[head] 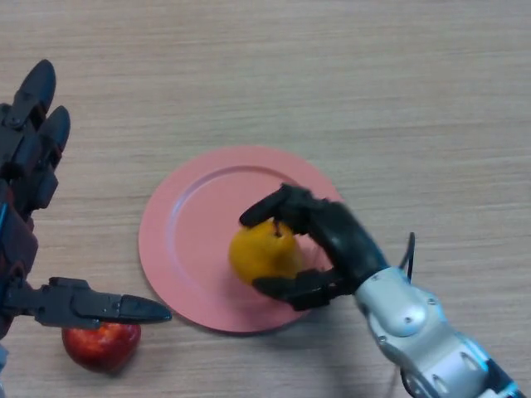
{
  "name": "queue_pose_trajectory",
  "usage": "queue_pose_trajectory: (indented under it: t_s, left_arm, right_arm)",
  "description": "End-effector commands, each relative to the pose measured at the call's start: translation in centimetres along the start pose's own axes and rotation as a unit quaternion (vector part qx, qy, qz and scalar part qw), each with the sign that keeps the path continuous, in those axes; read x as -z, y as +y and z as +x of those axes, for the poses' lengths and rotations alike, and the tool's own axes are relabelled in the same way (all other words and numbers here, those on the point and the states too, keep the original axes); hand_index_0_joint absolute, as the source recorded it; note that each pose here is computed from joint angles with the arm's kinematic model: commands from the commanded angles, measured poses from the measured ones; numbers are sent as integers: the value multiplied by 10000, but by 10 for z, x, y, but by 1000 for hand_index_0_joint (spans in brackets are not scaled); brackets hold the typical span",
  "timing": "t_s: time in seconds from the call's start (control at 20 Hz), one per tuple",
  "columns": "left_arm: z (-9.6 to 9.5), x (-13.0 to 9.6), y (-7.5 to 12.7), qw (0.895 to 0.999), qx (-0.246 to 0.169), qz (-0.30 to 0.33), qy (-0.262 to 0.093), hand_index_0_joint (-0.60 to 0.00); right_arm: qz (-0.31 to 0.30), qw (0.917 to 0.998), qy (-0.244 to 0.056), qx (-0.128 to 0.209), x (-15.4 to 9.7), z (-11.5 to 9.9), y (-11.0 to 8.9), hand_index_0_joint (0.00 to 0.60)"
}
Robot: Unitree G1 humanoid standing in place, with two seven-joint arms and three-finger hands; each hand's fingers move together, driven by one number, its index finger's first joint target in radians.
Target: Pick up the yellow pear and place it on the plate
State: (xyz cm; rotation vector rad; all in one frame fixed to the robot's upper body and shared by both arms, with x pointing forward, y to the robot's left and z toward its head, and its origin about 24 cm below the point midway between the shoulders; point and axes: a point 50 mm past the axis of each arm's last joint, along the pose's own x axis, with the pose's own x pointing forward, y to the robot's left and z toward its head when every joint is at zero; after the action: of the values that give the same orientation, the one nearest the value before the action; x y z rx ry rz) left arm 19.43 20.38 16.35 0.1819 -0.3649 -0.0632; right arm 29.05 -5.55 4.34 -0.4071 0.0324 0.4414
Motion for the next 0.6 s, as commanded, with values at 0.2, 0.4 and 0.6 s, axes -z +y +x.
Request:
queue_pose_trajectory:
  t_s: [0.2, 0.4, 0.6]
  left_arm:
    - [-4, -30, 10, 9933, -174, 408, -1071, 0]
    - [-3, -28, 10, 9933, -183, 470, -1037, 0]
    - [-2, -28, 9, 9929, -174, 478, -1071, 0]
  right_arm:
    - [-266, 9950, -745, 606, -28, 15, -12, 600]
    - [-389, 9958, -660, 499, -28, 17, -12, 600]
    - [-379, 9952, -811, 385, -34, 15, -13, 150]
